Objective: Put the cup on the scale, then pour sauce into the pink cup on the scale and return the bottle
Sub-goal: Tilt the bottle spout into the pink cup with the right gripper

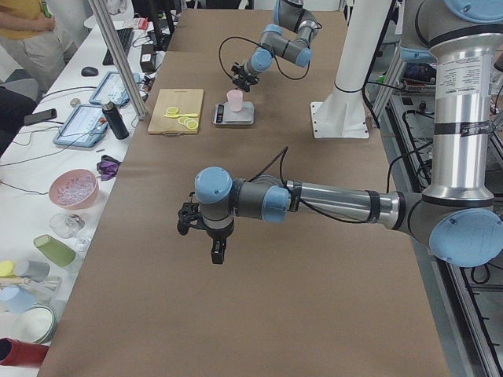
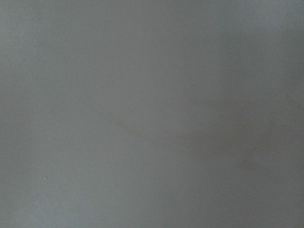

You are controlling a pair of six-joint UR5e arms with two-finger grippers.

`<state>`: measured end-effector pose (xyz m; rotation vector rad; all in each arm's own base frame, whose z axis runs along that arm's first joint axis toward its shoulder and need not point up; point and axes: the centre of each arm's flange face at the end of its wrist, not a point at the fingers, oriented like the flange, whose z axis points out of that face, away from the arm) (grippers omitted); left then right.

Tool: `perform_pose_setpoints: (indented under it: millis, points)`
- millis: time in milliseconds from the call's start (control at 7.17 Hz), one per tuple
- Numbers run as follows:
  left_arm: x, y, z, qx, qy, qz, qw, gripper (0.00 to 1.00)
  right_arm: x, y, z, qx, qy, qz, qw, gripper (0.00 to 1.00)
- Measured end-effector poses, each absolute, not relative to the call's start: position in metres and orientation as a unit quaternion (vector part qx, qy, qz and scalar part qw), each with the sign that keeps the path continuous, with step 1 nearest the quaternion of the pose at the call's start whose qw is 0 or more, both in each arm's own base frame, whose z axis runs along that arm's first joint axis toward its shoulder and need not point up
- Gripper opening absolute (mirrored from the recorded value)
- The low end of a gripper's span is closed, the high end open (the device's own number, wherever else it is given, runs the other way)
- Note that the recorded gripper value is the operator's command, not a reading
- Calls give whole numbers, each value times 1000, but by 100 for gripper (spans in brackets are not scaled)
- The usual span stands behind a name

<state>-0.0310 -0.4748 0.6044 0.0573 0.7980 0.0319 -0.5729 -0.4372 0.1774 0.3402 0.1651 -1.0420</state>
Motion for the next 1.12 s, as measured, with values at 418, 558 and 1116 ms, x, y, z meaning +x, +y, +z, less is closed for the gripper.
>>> perform_pose_setpoints:
  millis: [418,558,1116]
  points:
    - [-33,-473,605,28,388,14,921,98,-571,-437,178,150,92,-497,849,45]
    - [-35,-473,605,28,388,12,921,98,-571,-437,178,148,94,-498,849,45]
    - [-41,-474,605,29,387,5,922,98,-569,-436,182,135,103,-501,849,45]
